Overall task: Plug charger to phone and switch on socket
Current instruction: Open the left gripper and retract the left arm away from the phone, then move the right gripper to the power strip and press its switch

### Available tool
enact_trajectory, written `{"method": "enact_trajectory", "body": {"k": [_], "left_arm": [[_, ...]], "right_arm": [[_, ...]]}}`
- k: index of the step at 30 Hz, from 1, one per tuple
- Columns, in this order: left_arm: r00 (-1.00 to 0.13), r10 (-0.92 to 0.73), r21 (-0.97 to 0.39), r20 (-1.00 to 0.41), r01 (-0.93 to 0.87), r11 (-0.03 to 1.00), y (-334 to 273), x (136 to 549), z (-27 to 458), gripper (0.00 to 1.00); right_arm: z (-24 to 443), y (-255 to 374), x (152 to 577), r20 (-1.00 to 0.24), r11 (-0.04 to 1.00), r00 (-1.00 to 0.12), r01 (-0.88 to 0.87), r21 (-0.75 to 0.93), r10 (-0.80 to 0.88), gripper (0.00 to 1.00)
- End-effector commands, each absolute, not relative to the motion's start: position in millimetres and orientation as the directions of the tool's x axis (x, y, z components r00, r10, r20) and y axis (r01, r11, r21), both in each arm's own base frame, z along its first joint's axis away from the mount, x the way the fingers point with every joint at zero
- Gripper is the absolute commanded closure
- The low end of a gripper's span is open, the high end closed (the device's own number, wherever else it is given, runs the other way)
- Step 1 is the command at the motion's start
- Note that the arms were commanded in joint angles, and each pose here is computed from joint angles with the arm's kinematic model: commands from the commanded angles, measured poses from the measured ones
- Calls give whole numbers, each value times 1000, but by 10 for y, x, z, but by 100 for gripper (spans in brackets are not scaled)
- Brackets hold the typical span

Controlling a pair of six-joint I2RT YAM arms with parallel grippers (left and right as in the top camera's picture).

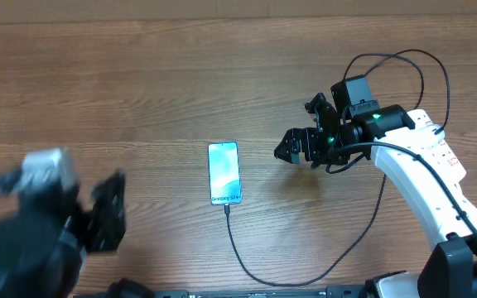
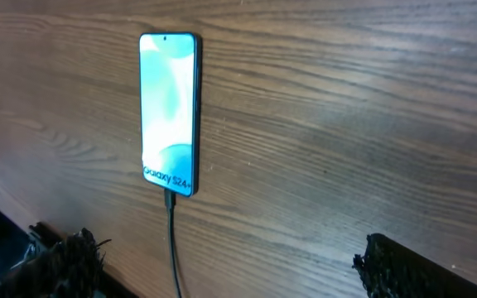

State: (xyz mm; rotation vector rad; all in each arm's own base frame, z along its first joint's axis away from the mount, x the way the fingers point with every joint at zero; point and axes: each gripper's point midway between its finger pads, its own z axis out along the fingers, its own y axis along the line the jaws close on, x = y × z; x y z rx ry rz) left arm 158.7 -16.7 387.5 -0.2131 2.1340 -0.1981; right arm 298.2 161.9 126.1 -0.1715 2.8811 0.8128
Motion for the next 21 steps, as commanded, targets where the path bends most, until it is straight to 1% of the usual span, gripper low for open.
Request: {"method": "enact_trajectory", "body": {"k": [1, 4, 7, 10, 11, 13, 16, 19, 21], "left_arm": [[-494, -276, -239, -824, -139, 961, 40, 1379, 3698, 0], [-445, -276, -197, -852, -216, 956, 263, 1290, 3574, 0], [-384, -248, -102, -889, -361, 927, 562, 1299, 3519, 0], [-376, -219, -41, -900, -429, 902, 653, 1381, 3447, 0], [-389, -216, -33, -895, -424, 905, 621, 1425, 3388, 1], [-452, -204, -13, -868, -389, 921, 525, 1475, 3200, 0], [-557, -171, 45, -813, -353, 934, 465, 1443, 2894, 0], [-655, -125, 143, -745, -341, 929, 519, 1324, 2619, 0], [-698, -106, 194, -708, -336, 922, 563, 1253, 2493, 1]], "right_arm": [[1303, 1648, 2975, -171, 839, -982, -156, 521, -76, 0], [1304, 1649, 2975, -172, 839, -982, -156, 521, -76, 0], [1304, 1649, 2977, -172, 839, -982, -156, 521, -76, 0], [1301, 1643, 2957, -163, 840, -984, -151, 520, -76, 0], [1302, 1632, 2948, -157, 842, -985, -146, 519, -74, 0], [1296, 1586, 2941, -147, 853, -987, -133, 505, -67, 0], [1320, 1458, 2989, -153, 878, -988, -90, 469, -20, 0], [1420, 1228, 3083, -176, 907, -978, 30, 419, 114, 0], [1518, 1023, 3124, -201, 914, -952, 142, 381, 231, 0]]}}
